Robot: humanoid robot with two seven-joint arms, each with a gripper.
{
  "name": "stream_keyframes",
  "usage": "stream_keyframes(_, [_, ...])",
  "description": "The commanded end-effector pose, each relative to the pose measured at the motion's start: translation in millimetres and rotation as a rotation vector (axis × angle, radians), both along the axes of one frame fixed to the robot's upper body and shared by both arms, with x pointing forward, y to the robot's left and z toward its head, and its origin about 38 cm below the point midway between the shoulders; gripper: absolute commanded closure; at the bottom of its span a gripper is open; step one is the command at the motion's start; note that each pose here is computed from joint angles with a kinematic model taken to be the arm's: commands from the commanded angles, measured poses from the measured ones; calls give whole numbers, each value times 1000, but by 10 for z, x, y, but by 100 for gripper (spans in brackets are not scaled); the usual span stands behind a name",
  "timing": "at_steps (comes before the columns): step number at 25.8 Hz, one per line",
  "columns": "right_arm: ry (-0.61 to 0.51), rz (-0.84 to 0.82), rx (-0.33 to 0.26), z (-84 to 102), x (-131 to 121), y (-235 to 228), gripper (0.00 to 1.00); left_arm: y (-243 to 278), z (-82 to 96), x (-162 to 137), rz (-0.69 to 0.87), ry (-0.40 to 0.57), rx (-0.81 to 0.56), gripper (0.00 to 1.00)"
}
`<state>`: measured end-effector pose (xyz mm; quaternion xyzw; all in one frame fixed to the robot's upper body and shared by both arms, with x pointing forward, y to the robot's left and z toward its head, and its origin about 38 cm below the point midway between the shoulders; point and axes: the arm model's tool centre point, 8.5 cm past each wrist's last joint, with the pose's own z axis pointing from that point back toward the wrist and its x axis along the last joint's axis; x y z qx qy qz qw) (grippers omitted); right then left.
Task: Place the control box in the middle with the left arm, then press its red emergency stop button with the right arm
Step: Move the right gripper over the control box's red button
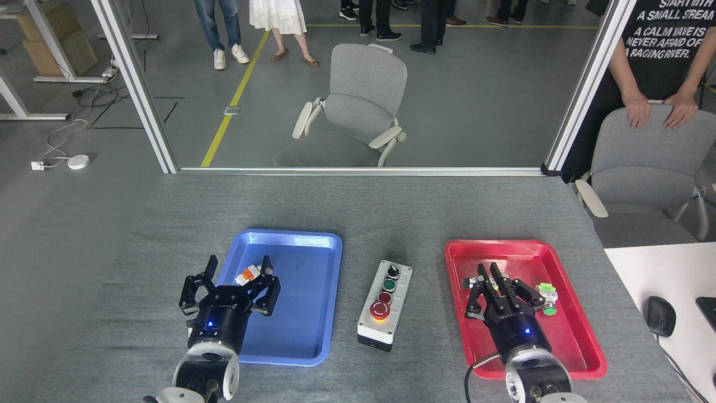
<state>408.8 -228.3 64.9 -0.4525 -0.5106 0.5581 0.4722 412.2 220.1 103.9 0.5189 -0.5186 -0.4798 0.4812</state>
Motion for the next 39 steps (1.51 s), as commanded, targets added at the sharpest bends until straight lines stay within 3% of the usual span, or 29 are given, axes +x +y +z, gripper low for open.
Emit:
stream_keyframes(1, [1, 97, 13, -14, -27, 201, 100, 0, 0, -1, 2, -5, -1, 1])
stream_keyframes(9, [32, 251, -40, -133, -104, 792, 100, -9, 2, -1, 3, -8, -11, 1])
stream_keyframes(15, [45, 301, -2, -196, -221, 1206, 100, -14, -8, 0, 2, -5, -11, 1])
stream_keyframes(30, [139, 295, 35, -599, -195, 1416, 100, -12, -8, 0, 3, -5, -11, 1])
stream_keyframes(39, [152, 312, 32, -676, -206, 1479, 100, -12, -8, 0, 3, -5, -11, 1])
